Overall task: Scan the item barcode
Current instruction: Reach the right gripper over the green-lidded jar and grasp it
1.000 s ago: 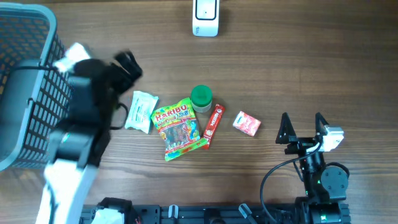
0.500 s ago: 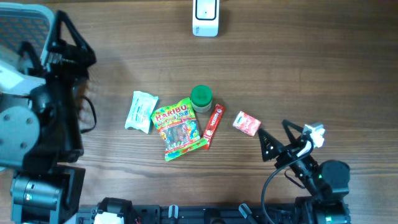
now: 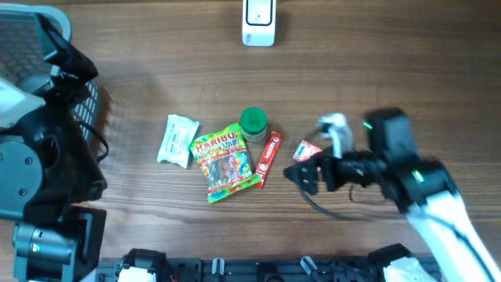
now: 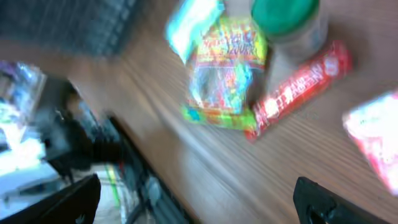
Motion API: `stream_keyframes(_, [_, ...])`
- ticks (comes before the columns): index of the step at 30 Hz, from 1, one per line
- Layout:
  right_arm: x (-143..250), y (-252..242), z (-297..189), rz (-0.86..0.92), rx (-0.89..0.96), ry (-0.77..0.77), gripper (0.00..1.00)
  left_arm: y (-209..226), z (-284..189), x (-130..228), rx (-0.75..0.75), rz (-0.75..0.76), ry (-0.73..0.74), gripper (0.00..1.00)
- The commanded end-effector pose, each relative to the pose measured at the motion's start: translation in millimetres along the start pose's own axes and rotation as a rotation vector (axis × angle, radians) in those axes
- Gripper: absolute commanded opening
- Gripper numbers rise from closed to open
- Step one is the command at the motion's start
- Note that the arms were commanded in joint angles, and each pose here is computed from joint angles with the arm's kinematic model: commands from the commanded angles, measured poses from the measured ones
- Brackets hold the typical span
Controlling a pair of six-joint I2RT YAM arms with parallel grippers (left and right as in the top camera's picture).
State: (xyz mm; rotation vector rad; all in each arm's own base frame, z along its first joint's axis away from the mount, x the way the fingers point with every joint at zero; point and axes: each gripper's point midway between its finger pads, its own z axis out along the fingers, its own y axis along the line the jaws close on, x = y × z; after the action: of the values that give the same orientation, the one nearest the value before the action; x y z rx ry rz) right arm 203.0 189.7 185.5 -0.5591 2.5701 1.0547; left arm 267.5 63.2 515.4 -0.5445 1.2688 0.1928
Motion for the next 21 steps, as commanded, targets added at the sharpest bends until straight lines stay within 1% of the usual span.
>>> stream_keyframes(1, [-12.3,-19.6,26.2,-0.13,0.233,0.152,1.0,10.7,-6.5,-11.1,-0.04,0.019,-0.024,1.0])
stream_keyframes(3, [-20.6,-22.3,41.3,-0.189,0.291,0.188,1.0,12.0,-8.2,-12.1,-0.04,0.018,-0.024,1.0])
stream_keyframes(5, [-35.8,-24.7,56.0,-0.276,0.306,0.168,1.0,13.4,-10.0,-12.5,-0.04,0.019,-0.023,1.0])
stream_keyframes(8, [-45.8,-29.7,73.6,-0.392,0.292,0.17,1.0,15.3,-13.0,-15.4,-0.039,0.015,-0.028,1.0])
stream_keyframes(13, [-75.3,-22.6,78.1,-0.539,0.275,0.075,1.0,17.5,-16.0,-17.6,-0.039,0.012,-0.031,1.0])
stream_keyframes(16, [-83.2,-24.2,80.2,-0.647,0.287,0.079,1.0,17.5,-16.0,-17.6,-0.039,0.012,-0.031,1.0])
stream_keyframes(21, [-91.1,-45.3,97.9,-0.681,0.342,0.156,1.0,17.1,-16.0,-17.5,-0.036,0.013,-0.03,1.0])
